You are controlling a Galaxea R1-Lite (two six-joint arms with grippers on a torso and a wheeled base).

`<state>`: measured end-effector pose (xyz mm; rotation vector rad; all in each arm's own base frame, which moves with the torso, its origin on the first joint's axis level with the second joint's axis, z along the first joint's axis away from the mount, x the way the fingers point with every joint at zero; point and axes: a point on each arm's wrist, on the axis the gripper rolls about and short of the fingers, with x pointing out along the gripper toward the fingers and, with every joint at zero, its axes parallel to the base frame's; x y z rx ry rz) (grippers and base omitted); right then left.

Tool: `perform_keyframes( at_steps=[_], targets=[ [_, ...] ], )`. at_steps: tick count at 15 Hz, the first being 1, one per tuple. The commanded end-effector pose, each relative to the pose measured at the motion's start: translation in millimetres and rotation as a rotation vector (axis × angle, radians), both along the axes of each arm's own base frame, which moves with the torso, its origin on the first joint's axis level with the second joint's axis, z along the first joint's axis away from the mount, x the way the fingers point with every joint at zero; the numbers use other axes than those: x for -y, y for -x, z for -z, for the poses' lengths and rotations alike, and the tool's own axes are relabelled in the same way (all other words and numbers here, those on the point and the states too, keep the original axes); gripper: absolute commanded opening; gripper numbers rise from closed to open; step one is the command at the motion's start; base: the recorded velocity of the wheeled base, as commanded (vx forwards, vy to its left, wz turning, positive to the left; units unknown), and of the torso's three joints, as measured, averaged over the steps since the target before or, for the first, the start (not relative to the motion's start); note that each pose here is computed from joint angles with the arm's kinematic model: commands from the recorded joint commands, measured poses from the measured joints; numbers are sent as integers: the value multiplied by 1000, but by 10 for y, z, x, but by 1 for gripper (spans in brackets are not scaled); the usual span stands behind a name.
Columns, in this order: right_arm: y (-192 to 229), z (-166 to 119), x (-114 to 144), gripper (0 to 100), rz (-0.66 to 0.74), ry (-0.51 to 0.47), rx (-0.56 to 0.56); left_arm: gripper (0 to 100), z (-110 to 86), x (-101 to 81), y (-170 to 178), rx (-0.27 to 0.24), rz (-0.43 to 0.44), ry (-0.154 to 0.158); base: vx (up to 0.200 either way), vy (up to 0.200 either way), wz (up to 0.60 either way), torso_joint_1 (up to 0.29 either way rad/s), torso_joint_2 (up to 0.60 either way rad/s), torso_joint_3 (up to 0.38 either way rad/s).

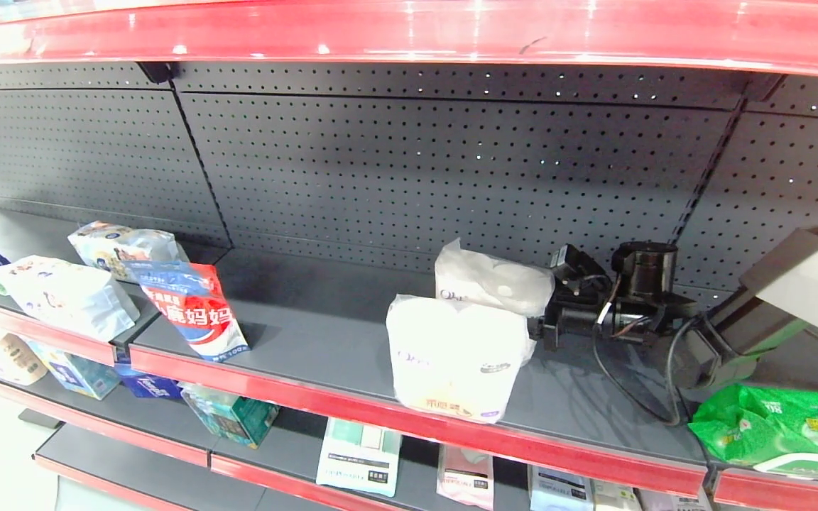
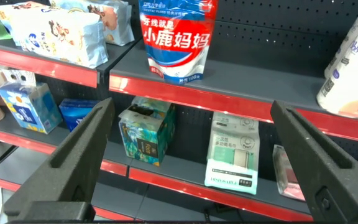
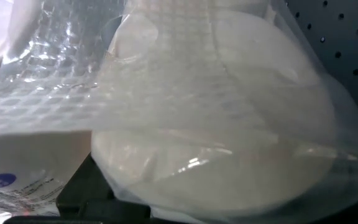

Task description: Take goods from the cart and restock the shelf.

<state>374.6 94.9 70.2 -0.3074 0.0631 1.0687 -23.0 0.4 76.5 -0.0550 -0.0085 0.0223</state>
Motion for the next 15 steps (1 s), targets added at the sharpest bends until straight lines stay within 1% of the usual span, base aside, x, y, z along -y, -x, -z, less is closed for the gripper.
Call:
perform_keyframes(
  at_steps=[1,2,3,4,12,15],
  targets=[
    [0,-18,-1,0,1,3,14,100,0,0,0,0,0,0,0,0,0,0,0,0],
    [6,-14,7,0,6,4,11,100,0,0,0,0,0,0,0,0,0,0,0,0],
    [12,2,-21,0,-29,-13,-16,100,0,0,0,0,0,0,0,0,0,0,0,0],
    [9,-6,-23,0,-39,-17,-13,100,0,0,0,0,0,0,0,0,0,0,0,0],
    [-63,-51,-25,0,7,-13,5,100,0,0,0,0,0,0,0,0,0,0,0,0],
    [-48,-36,-11,0,1,-14,-4,100,0,0,0,0,0,0,0,0,0,0,0,0]
  ],
)
